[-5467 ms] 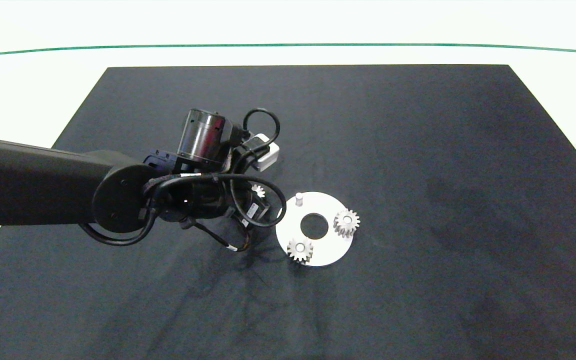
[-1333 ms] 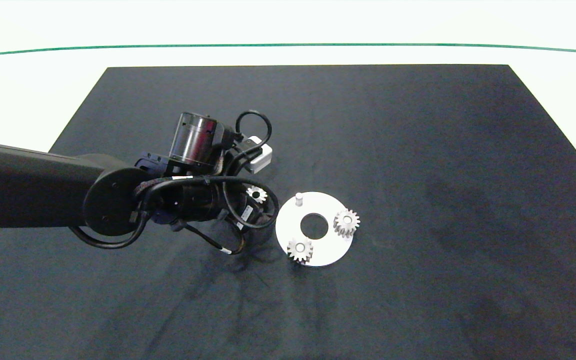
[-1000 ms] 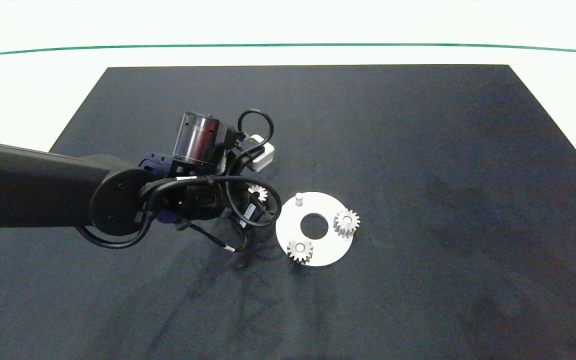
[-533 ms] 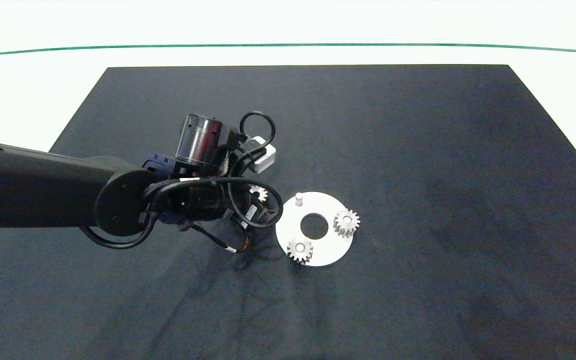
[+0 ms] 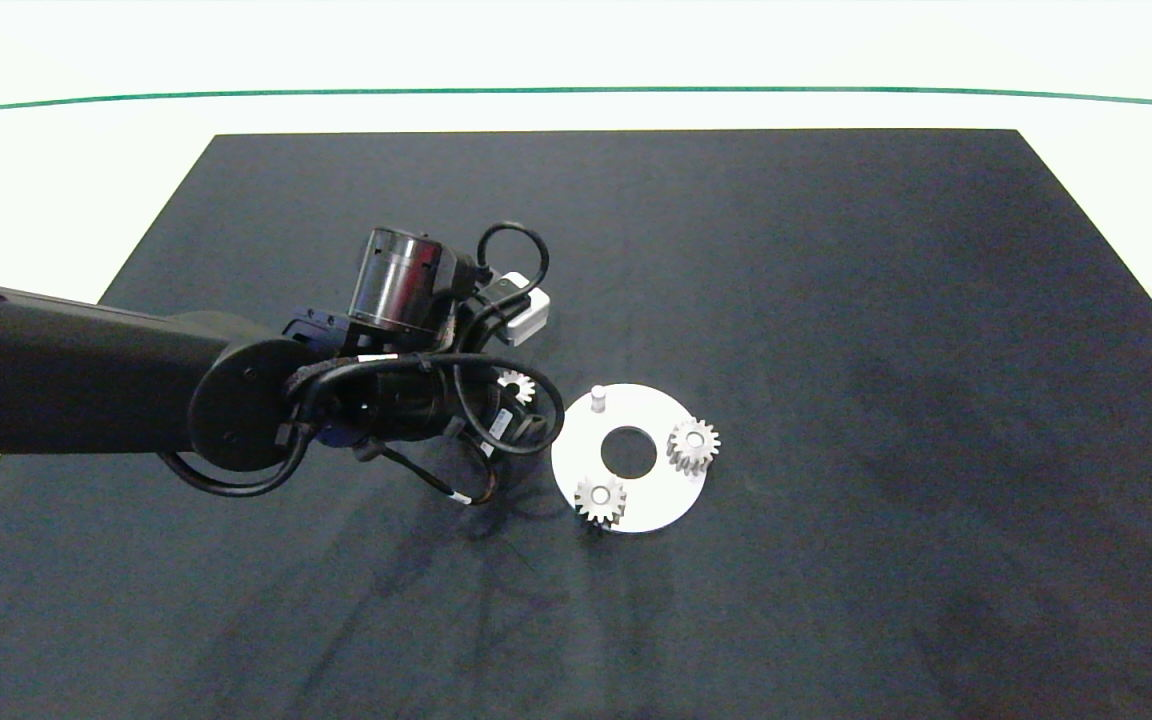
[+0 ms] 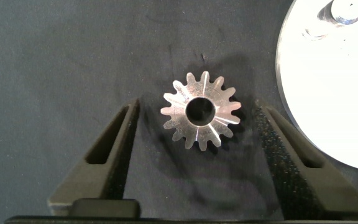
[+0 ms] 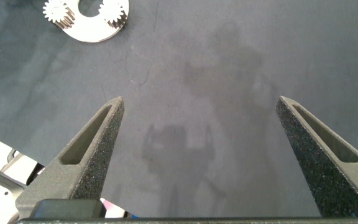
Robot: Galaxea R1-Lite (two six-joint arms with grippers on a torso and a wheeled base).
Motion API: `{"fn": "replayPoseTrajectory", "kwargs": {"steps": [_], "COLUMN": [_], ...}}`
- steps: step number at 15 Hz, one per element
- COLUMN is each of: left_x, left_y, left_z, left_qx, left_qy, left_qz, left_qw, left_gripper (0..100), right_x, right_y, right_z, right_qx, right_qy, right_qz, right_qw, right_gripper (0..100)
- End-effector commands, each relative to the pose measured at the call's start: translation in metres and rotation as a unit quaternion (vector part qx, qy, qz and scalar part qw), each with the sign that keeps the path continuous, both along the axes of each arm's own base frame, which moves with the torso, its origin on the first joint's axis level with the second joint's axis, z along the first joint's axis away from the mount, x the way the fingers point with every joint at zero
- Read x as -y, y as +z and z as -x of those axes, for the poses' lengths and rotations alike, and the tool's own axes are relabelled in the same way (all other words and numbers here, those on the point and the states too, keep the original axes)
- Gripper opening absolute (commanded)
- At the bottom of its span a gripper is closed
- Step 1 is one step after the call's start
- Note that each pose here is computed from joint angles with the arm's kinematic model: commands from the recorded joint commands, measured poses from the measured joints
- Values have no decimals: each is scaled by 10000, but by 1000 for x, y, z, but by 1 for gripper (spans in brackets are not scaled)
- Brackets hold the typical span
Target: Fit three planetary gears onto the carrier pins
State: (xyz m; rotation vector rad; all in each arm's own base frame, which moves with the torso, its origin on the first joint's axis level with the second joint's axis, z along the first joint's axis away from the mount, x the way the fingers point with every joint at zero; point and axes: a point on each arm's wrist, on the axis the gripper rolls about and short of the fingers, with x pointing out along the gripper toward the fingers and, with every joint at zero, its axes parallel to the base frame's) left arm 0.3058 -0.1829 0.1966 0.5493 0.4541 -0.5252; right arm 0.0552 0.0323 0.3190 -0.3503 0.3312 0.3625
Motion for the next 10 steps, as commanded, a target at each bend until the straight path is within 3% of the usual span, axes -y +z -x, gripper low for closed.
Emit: {"fn": "replayPoseTrajectory", "kwargs": {"steps": [1, 10], "left_x": [0, 1], "left_y": [1, 3], "left_z": [0, -1], "left_qx": [20, 59], "left_qy": [-3, -11], "left_qz": [-2, 22], "left_qw": [10000, 10000], "left_gripper": [66, 48], "right_x": [-1, -3], "right_y": [-1, -1], "right_z": [-2, -4], "right_qx": [-43, -76], "right_qy": [-3, 4], "right_qz": [45, 66], "right_qw": [10000, 9999], "right_gripper": [100, 100]}}
